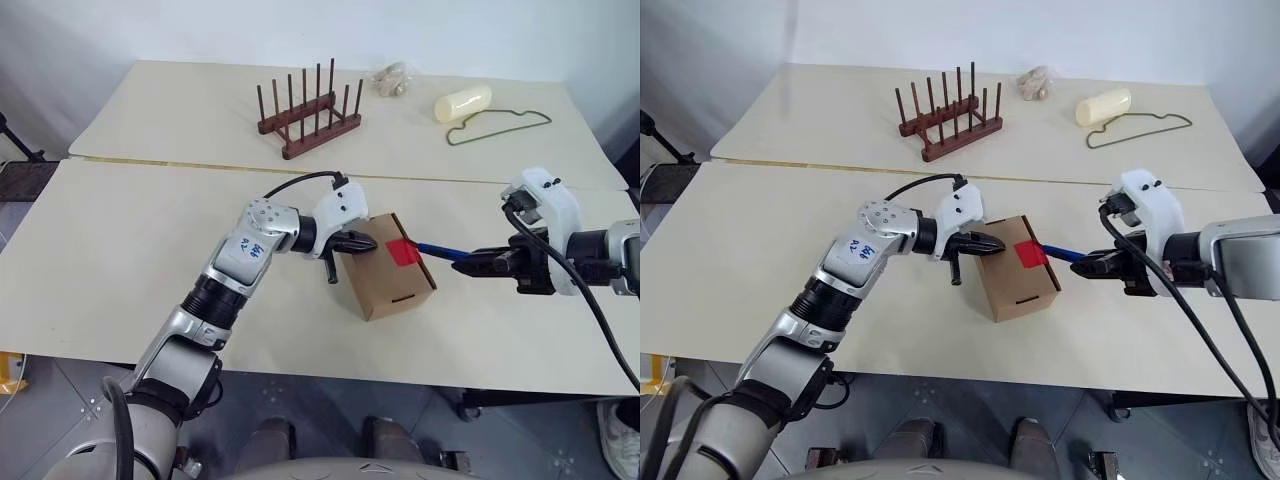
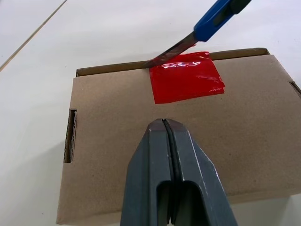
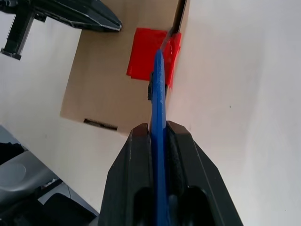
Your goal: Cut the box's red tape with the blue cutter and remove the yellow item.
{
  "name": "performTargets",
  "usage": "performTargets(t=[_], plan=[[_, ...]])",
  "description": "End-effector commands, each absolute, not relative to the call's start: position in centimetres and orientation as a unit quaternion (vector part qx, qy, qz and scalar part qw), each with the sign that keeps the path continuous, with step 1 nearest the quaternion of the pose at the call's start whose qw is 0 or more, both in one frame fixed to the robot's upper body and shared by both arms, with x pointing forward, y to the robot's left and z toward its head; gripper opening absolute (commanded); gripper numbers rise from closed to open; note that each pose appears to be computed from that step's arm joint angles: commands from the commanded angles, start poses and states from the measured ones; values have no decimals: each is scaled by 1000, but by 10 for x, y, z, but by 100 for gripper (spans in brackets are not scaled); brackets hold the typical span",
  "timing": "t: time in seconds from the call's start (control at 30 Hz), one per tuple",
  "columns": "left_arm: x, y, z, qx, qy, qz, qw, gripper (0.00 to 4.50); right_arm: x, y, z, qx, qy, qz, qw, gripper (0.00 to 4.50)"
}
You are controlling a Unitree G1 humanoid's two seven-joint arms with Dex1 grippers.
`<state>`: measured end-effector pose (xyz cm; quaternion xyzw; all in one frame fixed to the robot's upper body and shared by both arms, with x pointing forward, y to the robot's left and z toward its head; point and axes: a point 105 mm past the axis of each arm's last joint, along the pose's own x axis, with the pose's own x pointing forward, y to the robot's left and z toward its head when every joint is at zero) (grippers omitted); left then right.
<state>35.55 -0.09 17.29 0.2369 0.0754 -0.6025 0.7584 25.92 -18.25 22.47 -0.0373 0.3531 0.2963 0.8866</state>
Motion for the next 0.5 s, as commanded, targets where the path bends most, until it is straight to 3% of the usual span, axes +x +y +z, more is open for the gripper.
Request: performTargets(t=[0.03,0.5], plan=[[353,0,139,247,136,-598,750,0,244,-172,222,-37,372,337,864,10],[352,0,140,245,134,-600,750,0,231,-182,212,-38,410,330,849,10]])
